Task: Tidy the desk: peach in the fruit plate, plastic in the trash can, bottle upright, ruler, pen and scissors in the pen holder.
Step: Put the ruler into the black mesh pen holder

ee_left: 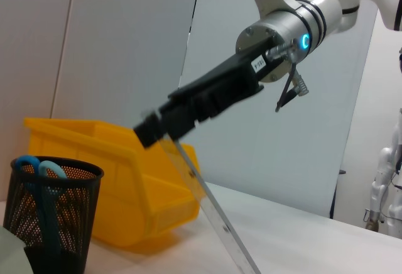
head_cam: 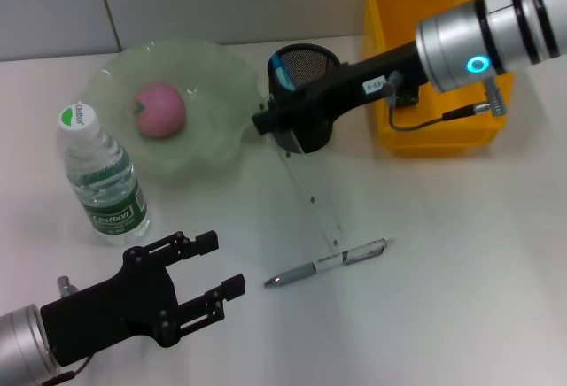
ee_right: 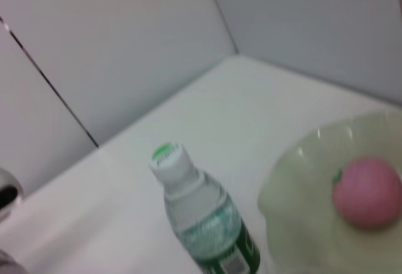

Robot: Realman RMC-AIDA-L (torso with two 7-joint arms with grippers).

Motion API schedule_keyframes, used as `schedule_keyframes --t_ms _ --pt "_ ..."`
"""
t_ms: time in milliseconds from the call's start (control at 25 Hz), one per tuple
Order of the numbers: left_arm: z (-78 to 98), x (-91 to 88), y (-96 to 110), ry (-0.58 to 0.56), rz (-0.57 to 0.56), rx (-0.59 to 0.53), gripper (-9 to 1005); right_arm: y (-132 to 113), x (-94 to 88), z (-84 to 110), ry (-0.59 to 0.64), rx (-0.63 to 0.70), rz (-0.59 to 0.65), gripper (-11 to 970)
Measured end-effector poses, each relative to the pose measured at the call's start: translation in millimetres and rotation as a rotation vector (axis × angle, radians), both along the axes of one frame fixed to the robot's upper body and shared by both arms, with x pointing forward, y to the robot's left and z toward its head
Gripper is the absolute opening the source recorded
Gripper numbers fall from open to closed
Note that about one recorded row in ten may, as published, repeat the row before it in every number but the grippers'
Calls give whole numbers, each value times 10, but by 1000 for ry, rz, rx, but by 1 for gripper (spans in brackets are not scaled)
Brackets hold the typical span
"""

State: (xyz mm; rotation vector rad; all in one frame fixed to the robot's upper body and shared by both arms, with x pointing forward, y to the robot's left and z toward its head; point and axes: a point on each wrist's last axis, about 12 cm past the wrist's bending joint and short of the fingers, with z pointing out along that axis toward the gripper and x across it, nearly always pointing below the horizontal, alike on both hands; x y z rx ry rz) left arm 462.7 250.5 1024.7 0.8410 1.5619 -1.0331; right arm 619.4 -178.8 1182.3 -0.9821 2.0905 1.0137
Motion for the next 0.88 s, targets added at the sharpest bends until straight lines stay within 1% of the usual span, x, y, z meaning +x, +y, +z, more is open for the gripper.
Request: schedule_keyframes --t_ms 80,120,160,400,520,600,720,880 --pt "0 0 1 0 0 0 668 -46 -1 24 -29 39 -7 366" --pt "0 0 1 0 0 0 668 -100 1 50 -67 85 -17 366" --pt "0 -1 1 0 -1 1 668 -100 1 50 -67 85 -17 366" --pt "5 10 -11 -2 -8 2 668 -228 21 117 -173 191 -53 366" --pt "9 17 -17 -4 -11 2 668 -328 48 166 -240 252 -102 367" --pt "10 18 -17 -4 -11 2 668 -348 55 176 -254 264 -114 367" --pt "9 17 -19 -4 -12 2 668 -445 99 211 -300 296 -178 367" --pt "9 17 -18 -4 -12 2 668 -518 142 240 -329 293 -221 367"
